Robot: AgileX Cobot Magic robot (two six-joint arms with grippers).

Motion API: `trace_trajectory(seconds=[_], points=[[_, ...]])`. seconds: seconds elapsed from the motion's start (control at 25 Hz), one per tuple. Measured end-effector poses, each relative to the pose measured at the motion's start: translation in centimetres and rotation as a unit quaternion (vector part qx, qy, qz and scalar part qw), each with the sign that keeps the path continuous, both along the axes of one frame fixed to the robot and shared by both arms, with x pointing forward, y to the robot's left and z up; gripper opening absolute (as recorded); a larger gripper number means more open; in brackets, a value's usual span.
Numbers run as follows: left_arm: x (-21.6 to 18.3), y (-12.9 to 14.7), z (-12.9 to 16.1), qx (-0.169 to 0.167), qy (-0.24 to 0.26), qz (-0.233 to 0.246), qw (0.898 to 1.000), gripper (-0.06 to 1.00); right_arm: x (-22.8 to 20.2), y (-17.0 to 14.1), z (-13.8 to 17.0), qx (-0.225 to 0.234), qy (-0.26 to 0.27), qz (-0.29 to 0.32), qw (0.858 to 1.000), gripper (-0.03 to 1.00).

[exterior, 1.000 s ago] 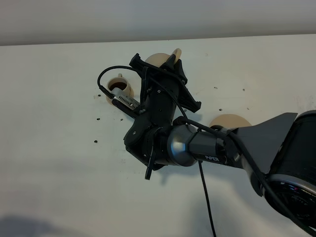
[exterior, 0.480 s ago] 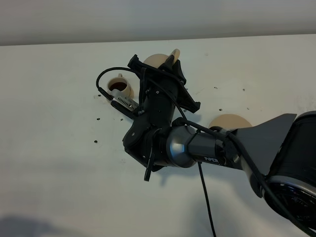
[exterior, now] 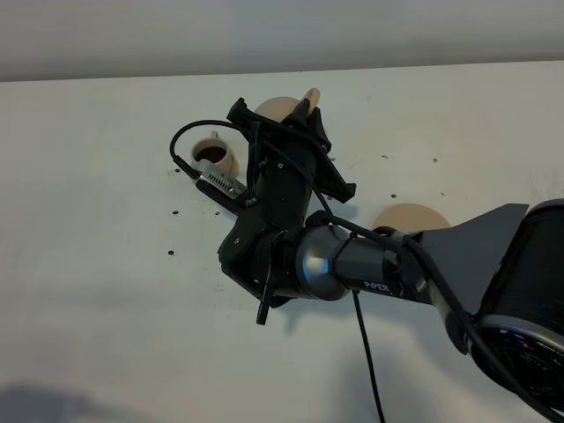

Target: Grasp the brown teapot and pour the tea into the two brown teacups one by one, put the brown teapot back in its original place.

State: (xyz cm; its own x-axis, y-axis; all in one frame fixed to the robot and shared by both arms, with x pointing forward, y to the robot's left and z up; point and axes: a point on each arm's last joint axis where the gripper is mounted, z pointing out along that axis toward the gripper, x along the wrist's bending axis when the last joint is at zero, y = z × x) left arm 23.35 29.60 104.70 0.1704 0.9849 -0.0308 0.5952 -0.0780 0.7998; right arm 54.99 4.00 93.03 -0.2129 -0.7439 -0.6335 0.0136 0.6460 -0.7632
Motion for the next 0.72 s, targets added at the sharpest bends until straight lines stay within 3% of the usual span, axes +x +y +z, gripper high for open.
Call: trace_trajectory(seconds=[0.52,0.72], points=[[0.0,0.0,0.0,0.0,0.0,0.0,1.0,0.5,0.0,-0.1,0.4,0.03,-0.004,-0.006,1.0,0.1],[0.0,0.0,0.0,0.0,0.0,0.0,1.0,0.5,-0.2,-0.7,2.1,0.067,0.006,-0.031,0.997,0.1]])
